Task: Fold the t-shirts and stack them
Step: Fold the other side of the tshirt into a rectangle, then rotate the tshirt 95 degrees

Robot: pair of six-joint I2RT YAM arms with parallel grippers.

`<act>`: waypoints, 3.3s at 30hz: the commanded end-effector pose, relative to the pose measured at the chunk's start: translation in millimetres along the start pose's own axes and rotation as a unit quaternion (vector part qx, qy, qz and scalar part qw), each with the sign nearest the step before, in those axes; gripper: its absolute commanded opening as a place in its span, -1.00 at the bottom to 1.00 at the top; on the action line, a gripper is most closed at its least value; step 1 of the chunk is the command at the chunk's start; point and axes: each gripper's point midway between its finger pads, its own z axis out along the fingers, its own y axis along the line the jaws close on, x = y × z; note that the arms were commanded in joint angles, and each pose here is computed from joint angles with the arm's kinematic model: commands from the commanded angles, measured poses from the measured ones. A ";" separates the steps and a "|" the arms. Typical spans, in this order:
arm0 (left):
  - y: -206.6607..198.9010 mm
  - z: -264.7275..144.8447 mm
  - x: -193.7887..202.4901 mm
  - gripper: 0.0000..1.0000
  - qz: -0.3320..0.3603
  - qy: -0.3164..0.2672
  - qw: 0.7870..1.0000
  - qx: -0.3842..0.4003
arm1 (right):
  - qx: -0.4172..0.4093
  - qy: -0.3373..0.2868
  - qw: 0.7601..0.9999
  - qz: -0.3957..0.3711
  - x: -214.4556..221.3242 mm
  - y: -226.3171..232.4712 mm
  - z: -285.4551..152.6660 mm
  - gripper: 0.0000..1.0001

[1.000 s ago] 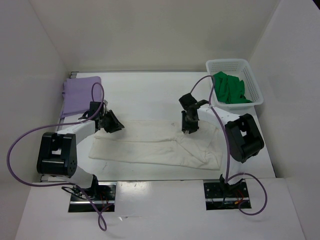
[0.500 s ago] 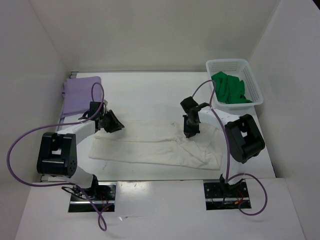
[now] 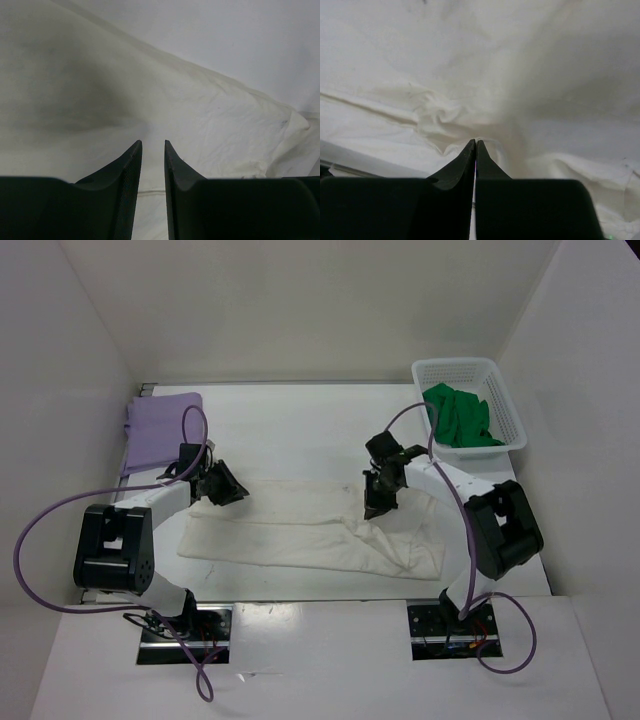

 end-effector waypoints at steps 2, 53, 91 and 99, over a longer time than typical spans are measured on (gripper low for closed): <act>-13.9 -3.0 -9.7 -0.37 0.014 -0.015 1.000 0.024 | -0.036 0.035 0.999 -0.014 22.1 11.4 -16.1 -0.99; -9.8 37.1 -16.2 -0.33 -0.058 0.042 0.997 0.042 | -0.010 0.016 0.998 0.066 21.2 -5.3 1.4 -0.39; -86.6 -39.9 -39.4 -0.73 0.041 -0.058 0.994 0.084 | -0.150 -0.238 0.959 -0.027 -300.5 157.1 -45.6 -0.65; -82.3 -36.1 -45.1 -0.95 0.064 -0.059 0.994 0.066 | -0.157 -0.222 0.962 -0.034 -211.1 120.7 -73.3 -0.89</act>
